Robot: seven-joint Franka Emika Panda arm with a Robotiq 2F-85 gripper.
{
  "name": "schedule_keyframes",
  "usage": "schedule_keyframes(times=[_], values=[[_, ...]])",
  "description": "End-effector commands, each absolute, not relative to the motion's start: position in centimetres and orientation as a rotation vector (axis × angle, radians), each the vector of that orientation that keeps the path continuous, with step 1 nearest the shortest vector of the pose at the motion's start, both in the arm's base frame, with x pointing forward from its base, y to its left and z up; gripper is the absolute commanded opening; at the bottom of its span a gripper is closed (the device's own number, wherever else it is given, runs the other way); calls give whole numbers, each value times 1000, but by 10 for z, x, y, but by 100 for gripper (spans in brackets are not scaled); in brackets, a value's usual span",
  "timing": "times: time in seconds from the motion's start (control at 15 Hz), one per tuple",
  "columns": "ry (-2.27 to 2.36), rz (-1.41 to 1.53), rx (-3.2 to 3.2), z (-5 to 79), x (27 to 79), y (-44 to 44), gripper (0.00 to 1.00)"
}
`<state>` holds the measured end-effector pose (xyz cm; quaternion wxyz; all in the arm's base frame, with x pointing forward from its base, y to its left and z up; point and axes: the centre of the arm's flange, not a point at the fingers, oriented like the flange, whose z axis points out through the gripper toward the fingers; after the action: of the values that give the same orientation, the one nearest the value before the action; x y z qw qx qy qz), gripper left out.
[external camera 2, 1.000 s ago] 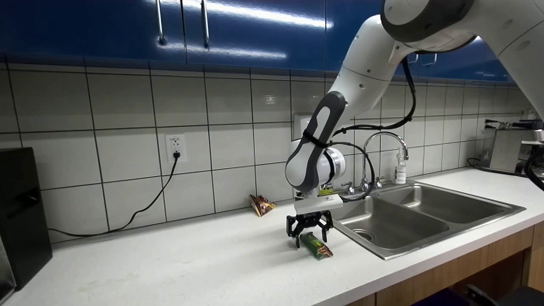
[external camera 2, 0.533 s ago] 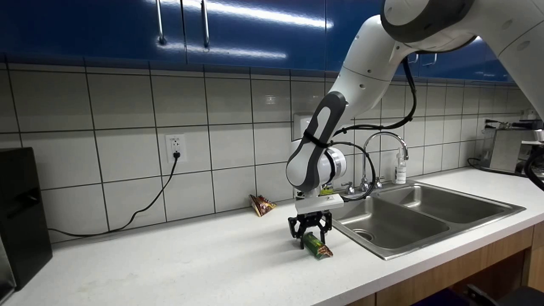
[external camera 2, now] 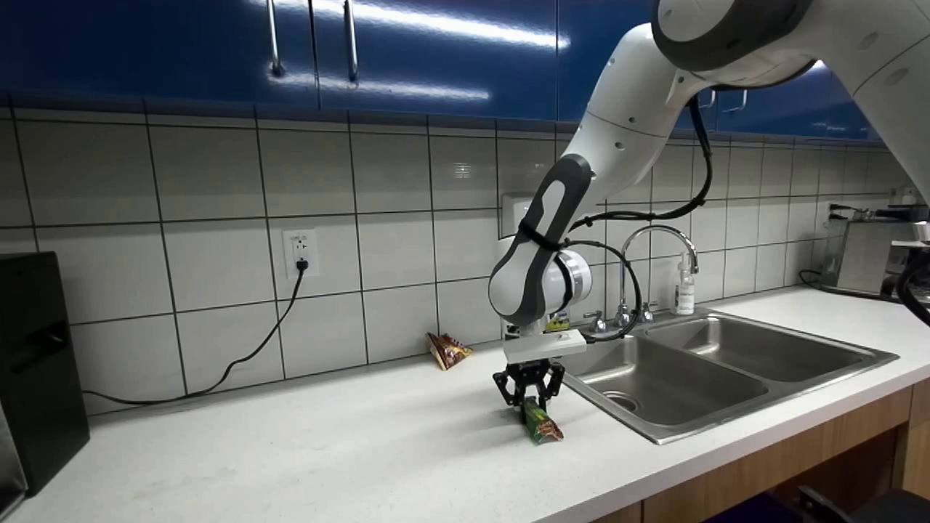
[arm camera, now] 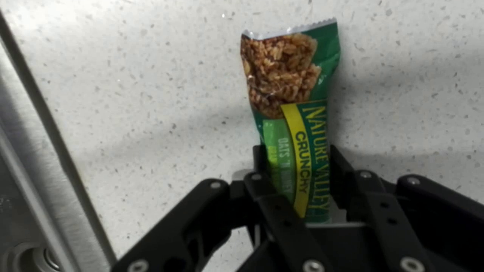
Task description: Put the chocolate bar inside the sink
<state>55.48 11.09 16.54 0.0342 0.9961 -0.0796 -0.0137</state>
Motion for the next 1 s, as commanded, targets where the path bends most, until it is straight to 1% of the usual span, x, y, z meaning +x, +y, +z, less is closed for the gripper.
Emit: schedule_keyframes(times=[0.0, 0.47, 0.93], values=[[-296, -39, 3052, 178, 552, 107, 15], [-312, 18, 3042, 226, 554, 98, 15], [-325, 17, 3039, 257, 541, 90, 15]])
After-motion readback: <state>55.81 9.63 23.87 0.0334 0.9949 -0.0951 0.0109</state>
